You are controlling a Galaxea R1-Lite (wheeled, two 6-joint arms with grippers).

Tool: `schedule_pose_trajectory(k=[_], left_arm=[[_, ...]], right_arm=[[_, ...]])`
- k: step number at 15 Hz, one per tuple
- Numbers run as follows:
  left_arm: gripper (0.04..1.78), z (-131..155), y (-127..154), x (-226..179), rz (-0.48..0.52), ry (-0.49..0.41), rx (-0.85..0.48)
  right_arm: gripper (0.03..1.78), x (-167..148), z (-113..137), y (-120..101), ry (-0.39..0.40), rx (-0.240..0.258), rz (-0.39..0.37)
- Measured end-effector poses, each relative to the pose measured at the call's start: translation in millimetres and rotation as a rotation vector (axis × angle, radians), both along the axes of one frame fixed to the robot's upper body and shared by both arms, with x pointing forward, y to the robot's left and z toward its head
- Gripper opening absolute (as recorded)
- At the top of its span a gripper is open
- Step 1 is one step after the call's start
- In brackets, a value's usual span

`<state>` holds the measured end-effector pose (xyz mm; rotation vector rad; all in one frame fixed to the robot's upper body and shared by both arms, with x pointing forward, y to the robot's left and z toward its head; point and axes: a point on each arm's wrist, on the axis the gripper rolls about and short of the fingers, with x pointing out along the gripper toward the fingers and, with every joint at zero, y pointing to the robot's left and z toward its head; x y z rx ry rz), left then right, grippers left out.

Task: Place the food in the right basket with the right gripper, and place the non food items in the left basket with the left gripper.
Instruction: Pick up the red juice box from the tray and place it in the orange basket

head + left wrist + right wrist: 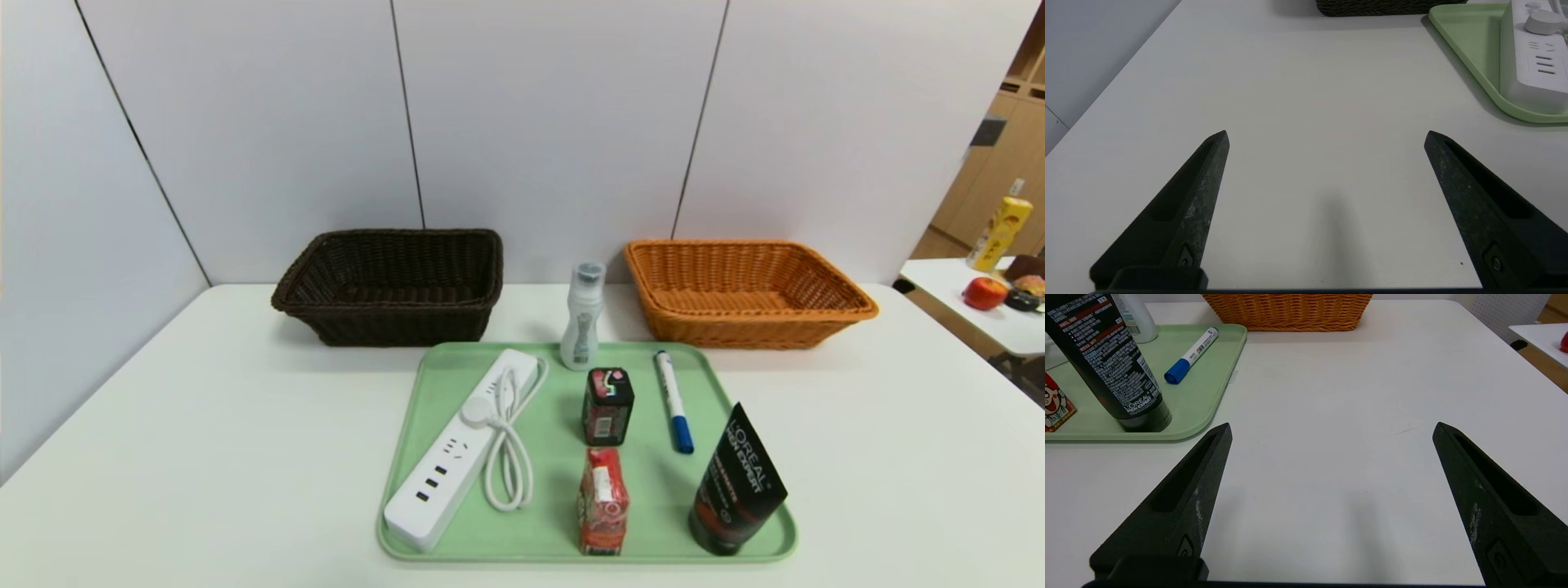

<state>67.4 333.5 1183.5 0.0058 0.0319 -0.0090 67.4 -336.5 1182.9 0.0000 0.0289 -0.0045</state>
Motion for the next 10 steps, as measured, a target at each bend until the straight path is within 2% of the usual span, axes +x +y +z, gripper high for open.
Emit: schedule_pose_trajectory(k=[3,5,7,10], left_arm=[[1.69,1.4,0.0,-0.4,0.001,-0.004,0.014],[1.69,13.5,-0.1,-4.4,-0.005,-0.036,0.036],[1.69,36.5,-0.2,-10.1,-0.009,-0.054,0.039],[1.69,87.4,-0.2,-9.1,-0.012,-0.021,0.037]], right_arm=[[1.7,-0.1,0.1,0.0,0.002,-0.002,-0.001],[1.7,-2.1,6.7,0.2,-0.016,-0.016,0.007],[1.7,-10.0,35.4,0.9,-0.041,-0.019,0.038],[1.7,-20.2,102.2,2.3,-0.015,-0.018,0.099]])
